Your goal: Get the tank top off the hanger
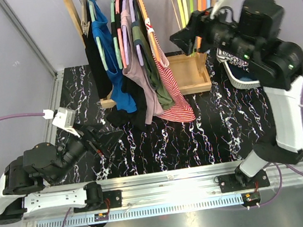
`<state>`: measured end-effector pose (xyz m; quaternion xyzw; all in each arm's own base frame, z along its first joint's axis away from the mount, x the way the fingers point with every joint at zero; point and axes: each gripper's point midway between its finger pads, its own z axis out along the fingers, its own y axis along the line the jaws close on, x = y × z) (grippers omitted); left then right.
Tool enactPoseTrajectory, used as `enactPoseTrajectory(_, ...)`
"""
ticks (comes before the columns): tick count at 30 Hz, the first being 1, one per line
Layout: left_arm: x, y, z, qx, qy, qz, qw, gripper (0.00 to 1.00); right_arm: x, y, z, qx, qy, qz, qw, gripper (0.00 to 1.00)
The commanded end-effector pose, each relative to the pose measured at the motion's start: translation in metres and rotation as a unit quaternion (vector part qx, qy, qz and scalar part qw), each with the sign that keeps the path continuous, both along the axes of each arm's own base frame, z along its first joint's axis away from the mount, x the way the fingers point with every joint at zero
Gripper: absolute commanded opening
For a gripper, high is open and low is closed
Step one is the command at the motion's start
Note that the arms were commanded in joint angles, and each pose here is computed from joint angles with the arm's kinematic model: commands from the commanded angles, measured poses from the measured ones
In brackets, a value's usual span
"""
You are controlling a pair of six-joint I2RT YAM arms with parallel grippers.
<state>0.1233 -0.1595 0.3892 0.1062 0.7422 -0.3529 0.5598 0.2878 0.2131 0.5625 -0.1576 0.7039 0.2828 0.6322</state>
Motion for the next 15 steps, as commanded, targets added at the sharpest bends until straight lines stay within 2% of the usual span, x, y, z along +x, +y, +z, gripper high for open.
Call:
enactPoseTrajectory(1,0.001,0.001,0.019,-0.028,-0.009,0.003,1.000,0.99,0.027,0.047,-0.043,-0.023,0.060,0.064,0.996,0.75)
enactPoseTrajectory(5,0.001,0.001,0.017,-0.027,-0.007,0.002,1.000,0.99,0.056,0.061,-0.046,-0.012,0.050,0.050,0.997,0.72)
enactPoseTrajectory(7,0.000,0.003,0.017,-0.030,-0.007,0.002,1.000,0.99,0.078,0.056,-0.048,-0.013,0.037,-0.005,0.999,0.71)
enactPoseTrajectory(10,0.000,0.007,0.019,-0.035,-0.008,0.003,0.999,0.99,0.106,0.049,-0.060,-0.035,0.031,-0.069,0.996,0.72)
enactPoseTrajectory(15,0.001,0.012,0.019,-0.037,-0.012,0.008,0.999,0.99,0.134,0.065,-0.096,-0.075,0.048,-0.088,0.992,0.73)
